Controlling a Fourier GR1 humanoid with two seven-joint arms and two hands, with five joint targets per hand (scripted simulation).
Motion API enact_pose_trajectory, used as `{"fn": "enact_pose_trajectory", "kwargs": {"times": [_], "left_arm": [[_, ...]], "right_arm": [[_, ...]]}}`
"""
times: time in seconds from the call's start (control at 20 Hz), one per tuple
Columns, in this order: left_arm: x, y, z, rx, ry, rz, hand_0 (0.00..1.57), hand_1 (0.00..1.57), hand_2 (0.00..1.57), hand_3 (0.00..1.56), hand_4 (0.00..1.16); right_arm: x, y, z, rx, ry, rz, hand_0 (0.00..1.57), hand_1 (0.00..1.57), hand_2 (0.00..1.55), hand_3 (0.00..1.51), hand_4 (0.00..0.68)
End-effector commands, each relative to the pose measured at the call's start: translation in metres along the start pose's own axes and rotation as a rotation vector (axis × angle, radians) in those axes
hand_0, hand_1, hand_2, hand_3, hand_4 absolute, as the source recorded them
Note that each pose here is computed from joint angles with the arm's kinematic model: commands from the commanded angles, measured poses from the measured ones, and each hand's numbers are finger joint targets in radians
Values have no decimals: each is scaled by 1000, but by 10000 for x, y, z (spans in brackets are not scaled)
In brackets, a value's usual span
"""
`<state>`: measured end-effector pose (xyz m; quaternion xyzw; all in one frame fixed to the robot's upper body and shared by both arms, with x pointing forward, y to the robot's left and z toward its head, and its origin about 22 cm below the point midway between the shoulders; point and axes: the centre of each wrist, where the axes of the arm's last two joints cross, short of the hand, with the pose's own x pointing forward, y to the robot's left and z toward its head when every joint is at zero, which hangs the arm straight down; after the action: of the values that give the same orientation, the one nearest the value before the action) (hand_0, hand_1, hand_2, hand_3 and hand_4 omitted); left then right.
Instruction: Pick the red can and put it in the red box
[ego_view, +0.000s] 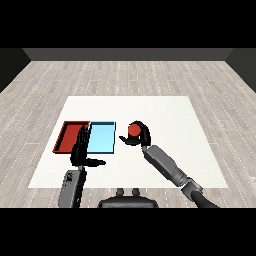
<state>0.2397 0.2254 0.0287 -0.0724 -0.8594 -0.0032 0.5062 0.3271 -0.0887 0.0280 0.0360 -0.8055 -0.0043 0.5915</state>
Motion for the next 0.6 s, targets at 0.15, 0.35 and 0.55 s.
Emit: {"fn": "enact_pose_trajectory", "kwargs": {"times": [0.15,0.35,0.55], "left_arm": [[113,-216,-101,-49,32,28,0,0,0,0,0],[-80,-470,-184,-84,67,-15,0,0,0,0,0],[49,-715,-231,-123,108,-33,0,0,0,0,0]], "right_arm": [[467,-334,266,2,-116,-4,1440,1440,1405,1382,628],[469,-214,136,8,-131,-22,1438,1438,1410,1381,622],[513,-296,36,30,-138,-17,1438,1438,1410,1381,622]]}}
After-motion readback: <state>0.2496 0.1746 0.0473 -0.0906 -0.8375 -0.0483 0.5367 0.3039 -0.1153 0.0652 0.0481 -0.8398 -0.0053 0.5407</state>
